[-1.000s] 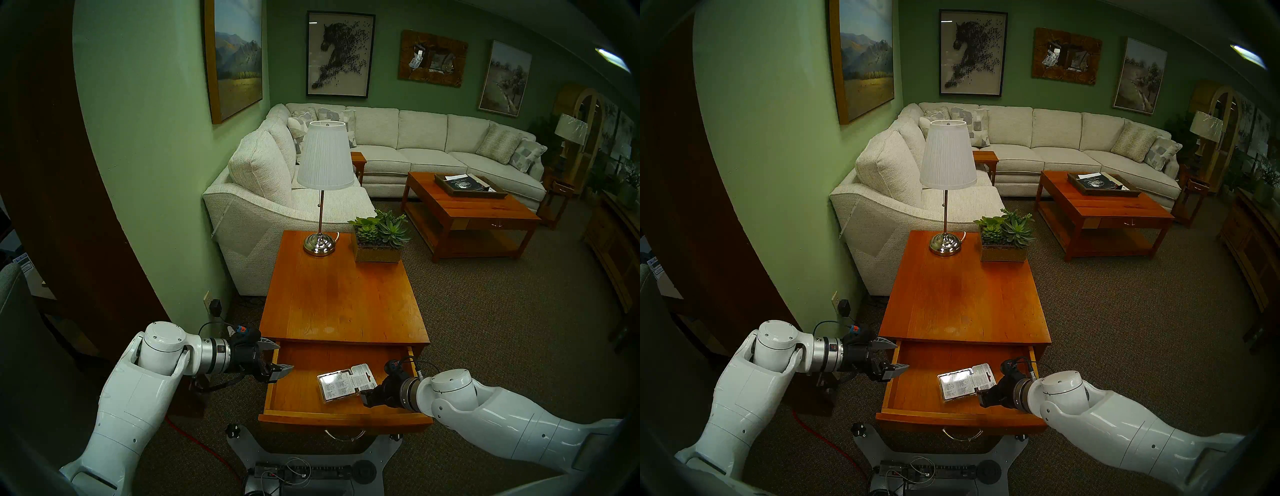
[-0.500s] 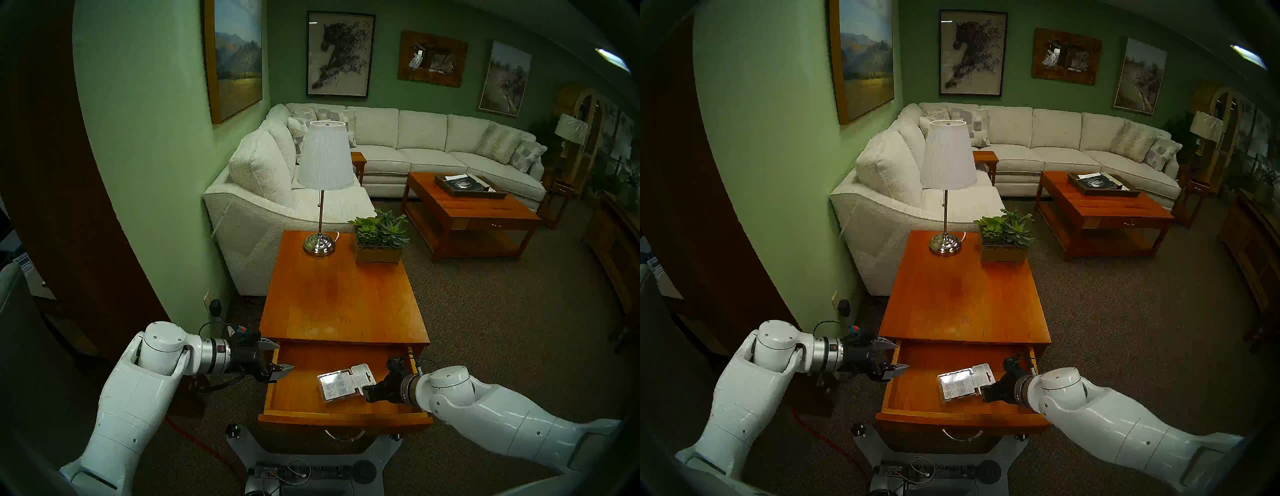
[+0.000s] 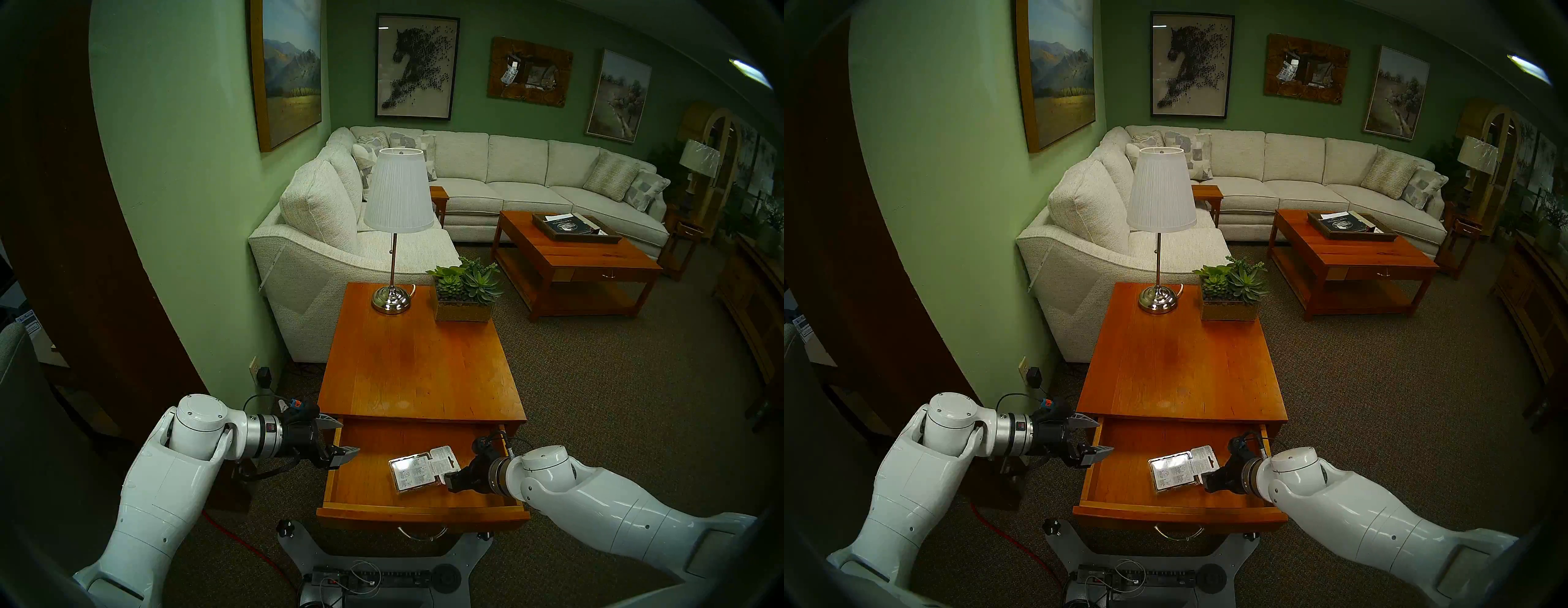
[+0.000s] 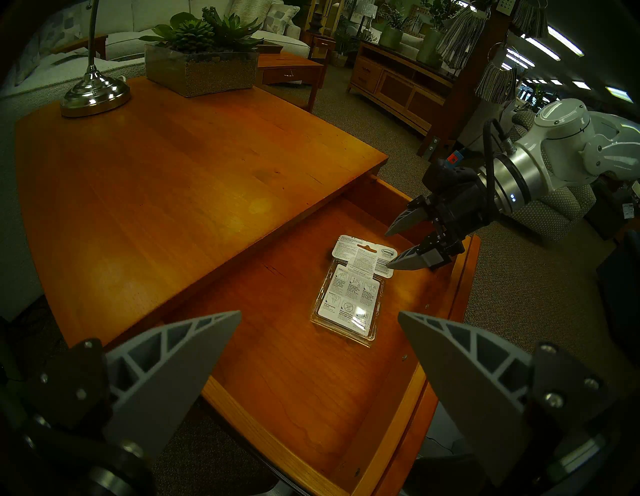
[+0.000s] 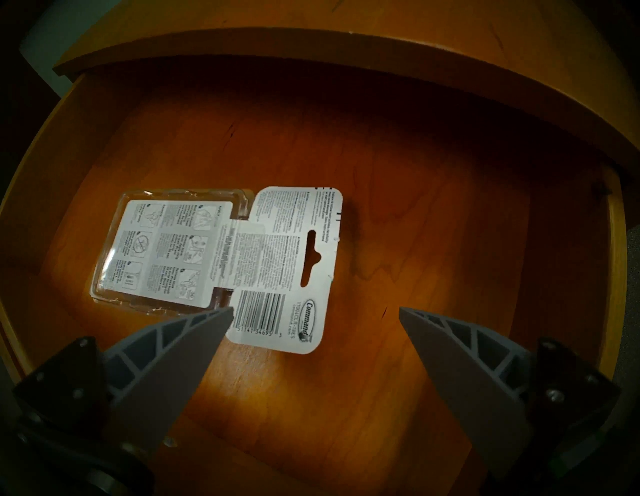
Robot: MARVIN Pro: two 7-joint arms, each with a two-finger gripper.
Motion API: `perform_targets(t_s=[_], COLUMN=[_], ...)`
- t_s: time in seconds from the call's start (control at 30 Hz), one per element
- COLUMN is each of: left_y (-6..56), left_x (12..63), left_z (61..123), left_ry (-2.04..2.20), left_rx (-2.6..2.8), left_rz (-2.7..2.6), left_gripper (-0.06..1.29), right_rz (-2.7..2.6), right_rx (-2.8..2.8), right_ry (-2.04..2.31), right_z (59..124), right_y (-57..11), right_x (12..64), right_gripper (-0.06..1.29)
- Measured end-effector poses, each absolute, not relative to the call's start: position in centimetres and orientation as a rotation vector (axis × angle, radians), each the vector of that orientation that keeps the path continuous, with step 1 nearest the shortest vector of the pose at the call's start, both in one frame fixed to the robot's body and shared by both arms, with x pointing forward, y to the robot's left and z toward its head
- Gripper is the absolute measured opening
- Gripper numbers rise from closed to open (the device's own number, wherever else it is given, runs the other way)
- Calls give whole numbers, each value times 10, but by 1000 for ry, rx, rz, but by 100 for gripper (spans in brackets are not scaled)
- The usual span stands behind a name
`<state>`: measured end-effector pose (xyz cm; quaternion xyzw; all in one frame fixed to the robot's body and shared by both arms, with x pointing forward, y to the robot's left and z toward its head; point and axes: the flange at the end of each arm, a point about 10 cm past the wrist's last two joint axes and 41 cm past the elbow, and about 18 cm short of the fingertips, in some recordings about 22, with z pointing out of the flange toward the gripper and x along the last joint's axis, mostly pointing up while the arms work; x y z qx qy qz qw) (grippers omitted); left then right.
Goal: Open the drawer, take out the contents and close the drawer
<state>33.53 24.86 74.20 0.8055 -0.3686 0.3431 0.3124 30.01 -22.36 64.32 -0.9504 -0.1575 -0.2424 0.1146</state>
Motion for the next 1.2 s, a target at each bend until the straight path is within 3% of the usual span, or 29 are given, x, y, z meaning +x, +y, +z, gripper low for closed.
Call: perform_targets(t_s=[1.0,1.03,1.07,1.13,1.2], left_y=[249,249,249,249,249], left_x=[335,335,335,335,335], left_z=[742,742,742,742,742], left_ry=[-972,-973,-973,-973,-973], left_rx=[2125,2125,2125,2125,2125], left_rz=[905,905,905,905,905], left_gripper=[123,123,123,123,123], right_rz=[-743,-744,-745,-747,-748], right_rx=[-2728,-2727,-2726,-2723,-2721], right_ry=[-469,-469,-470,-471,-471], right_z=[631,631,631,632,632], right_y=[-205,-205,-204,-204,-203], right_x=[325,325,325,325,325], right_gripper=[123,120,106,59,33])
